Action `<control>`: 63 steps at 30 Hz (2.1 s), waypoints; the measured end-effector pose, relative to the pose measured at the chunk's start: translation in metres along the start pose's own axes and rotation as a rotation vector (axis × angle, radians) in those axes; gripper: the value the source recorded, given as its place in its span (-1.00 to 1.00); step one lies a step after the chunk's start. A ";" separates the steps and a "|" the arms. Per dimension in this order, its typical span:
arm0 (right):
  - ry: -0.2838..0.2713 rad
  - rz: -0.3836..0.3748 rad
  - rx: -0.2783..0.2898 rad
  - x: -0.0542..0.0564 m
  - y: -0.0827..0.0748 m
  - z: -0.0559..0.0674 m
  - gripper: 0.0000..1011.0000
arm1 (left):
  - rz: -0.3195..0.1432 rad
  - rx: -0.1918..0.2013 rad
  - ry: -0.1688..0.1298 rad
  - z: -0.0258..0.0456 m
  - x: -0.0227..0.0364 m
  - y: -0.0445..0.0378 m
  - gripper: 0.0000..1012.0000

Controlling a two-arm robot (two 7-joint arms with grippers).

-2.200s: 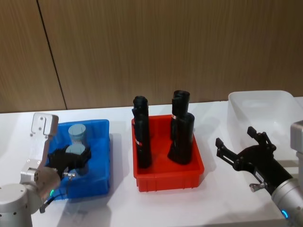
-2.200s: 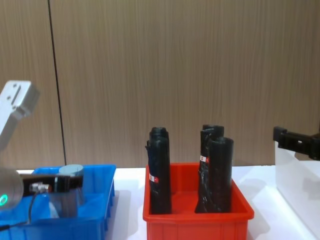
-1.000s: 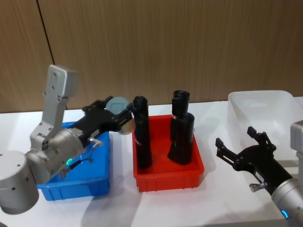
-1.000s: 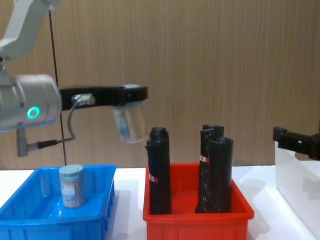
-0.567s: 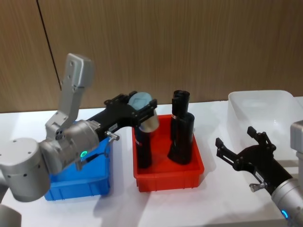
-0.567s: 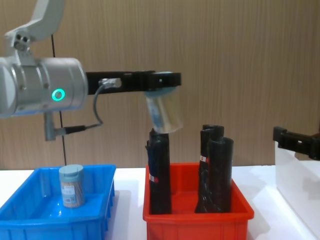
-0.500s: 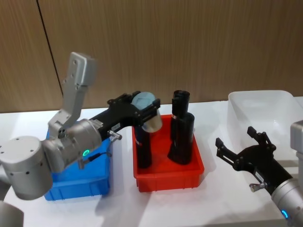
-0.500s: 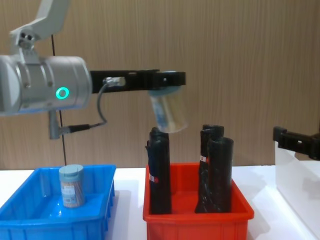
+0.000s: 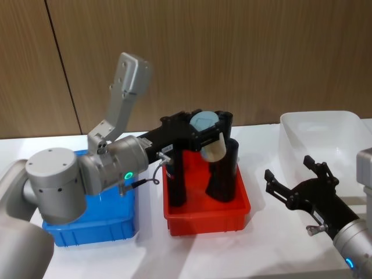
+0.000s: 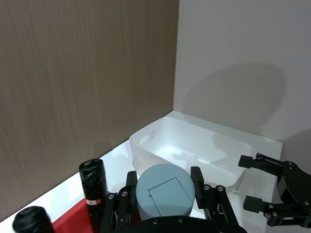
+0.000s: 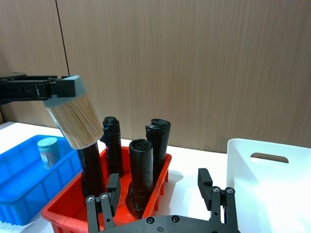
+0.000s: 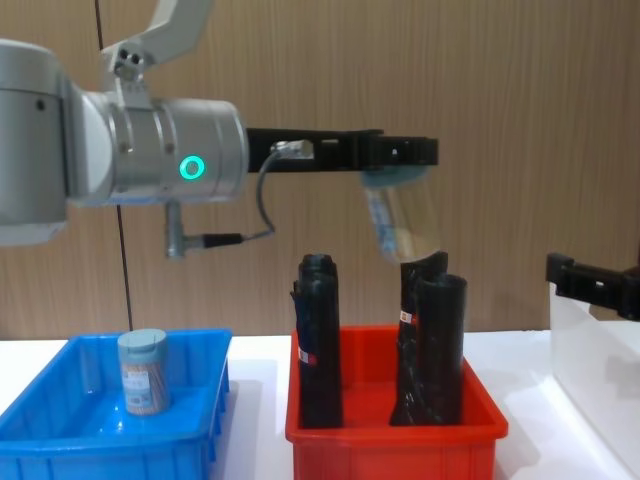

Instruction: Pick the cotton swabs from the blue box and place them into the white box.

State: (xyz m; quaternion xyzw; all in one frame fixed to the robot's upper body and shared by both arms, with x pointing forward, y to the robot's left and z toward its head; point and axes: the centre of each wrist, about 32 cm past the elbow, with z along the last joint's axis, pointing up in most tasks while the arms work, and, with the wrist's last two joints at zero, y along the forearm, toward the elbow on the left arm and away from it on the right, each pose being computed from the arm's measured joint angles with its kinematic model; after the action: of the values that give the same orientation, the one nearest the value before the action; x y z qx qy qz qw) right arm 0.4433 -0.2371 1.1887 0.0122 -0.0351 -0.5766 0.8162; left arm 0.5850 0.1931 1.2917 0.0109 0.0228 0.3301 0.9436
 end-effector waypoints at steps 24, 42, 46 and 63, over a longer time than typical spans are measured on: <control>-0.039 0.032 -0.027 -0.001 0.005 0.006 0.98 | -0.057 0.018 -0.004 0.0087 -0.0001 -0.0183 0.32; -0.109 0.115 -0.073 0.001 0.034 0.024 0.98 | -0.065 0.021 -0.004 0.0098 -0.0001 -0.0207 0.32; -0.113 0.130 -0.077 0.002 0.040 0.027 0.98 | -0.065 0.022 -0.004 0.0098 -0.0002 -0.0209 0.32; -0.101 0.204 -0.083 0.001 0.062 0.039 0.98 | -0.067 0.021 -0.004 0.0101 -0.0001 -0.0213 0.32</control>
State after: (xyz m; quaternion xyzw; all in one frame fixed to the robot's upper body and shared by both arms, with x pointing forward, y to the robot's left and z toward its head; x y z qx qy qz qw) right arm 0.4993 -0.2168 1.2312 -0.0543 -0.0531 -0.4915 0.8676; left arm 0.5986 0.1763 1.3011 0.0208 0.0247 0.2981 0.9540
